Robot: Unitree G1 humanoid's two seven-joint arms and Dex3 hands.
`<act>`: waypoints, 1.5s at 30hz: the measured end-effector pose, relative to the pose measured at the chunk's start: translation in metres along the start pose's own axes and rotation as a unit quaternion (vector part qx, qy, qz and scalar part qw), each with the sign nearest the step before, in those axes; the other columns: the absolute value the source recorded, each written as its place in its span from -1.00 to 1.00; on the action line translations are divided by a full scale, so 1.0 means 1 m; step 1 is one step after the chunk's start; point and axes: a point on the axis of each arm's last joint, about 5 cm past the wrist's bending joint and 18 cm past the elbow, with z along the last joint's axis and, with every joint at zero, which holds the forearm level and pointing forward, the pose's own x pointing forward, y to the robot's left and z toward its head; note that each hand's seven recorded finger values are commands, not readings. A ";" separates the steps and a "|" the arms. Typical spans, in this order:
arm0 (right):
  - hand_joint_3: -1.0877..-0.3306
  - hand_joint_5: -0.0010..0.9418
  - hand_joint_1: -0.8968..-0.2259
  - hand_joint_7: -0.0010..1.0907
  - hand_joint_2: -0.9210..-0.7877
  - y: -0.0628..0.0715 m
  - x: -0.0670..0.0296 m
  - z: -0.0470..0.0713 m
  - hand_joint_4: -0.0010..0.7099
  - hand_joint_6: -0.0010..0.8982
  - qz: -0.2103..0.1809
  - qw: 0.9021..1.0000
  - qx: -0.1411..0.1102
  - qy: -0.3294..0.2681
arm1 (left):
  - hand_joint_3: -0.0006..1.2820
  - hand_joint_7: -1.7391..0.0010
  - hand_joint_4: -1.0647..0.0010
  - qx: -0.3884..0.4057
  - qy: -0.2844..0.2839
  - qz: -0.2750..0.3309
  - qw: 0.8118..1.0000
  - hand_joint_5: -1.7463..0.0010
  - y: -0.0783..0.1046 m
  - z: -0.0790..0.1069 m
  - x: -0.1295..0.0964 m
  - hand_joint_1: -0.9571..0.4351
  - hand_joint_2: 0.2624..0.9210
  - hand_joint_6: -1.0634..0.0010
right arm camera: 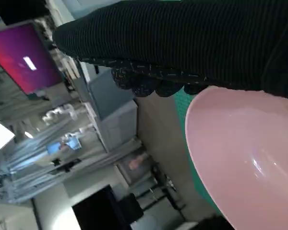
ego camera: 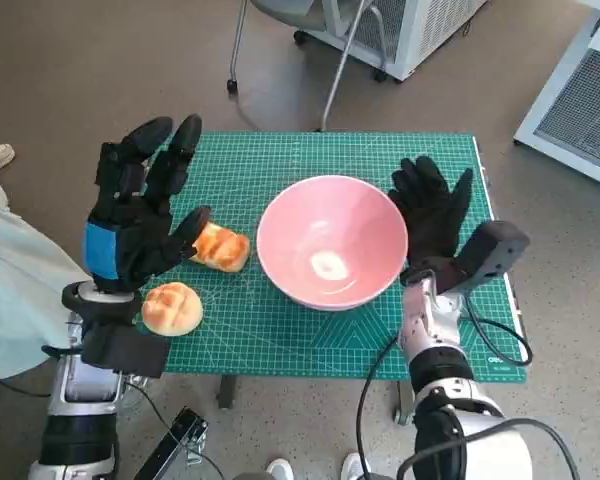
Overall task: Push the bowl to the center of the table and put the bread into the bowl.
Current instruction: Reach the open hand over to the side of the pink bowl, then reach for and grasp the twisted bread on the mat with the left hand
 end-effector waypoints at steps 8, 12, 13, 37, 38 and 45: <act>-0.13 -0.97 0.02 0.21 -1.00 0.005 0.0012 0.000 -0.30 -0.80 0.011 0.999 -0.037 0.016 | -0.37 0.11 0.40 0.002 0.007 -0.001 1.000 1.00 0.000 -0.001 -0.002 0.27 0.95 0.95; -0.14 -0.98 -0.02 0.21 -1.00 0.005 0.0023 0.002 -0.30 -0.80 0.017 0.997 -0.075 0.016 | -0.38 0.11 0.39 0.002 0.009 0.000 1.000 1.00 0.001 -0.001 -0.002 0.27 0.96 0.94; -0.14 -0.98 -0.02 0.21 -1.00 0.004 0.0027 0.003 -0.31 -0.80 0.017 0.996 -0.084 0.015 | -0.38 0.11 0.39 0.002 0.009 0.000 1.000 1.00 0.001 -0.001 -0.002 0.27 0.96 0.94; -0.16 -0.93 -0.12 0.28 -1.00 0.002 0.0110 0.076 -0.11 -0.81 0.184 0.906 -0.233 -0.302 | -0.70 0.32 0.74 0.194 -0.006 -0.189 0.963 1.00 0.069 0.000 0.026 0.63 0.71 0.98; -0.16 -0.93 -0.12 0.29 -1.00 0.002 0.0105 0.079 -0.11 -0.80 0.197 0.898 -0.237 -0.315 | -0.71 0.35 0.78 0.209 -0.002 -0.213 0.954 1.00 0.074 0.002 0.029 0.66 0.70 0.99; -0.13 -0.93 -0.09 0.38 -1.00 0.004 0.0068 0.090 -0.08 -0.83 0.251 0.861 -0.249 -0.366 | -0.82 0.58 0.94 0.288 0.038 -0.326 0.900 1.00 0.092 0.014 0.049 0.73 0.77 0.91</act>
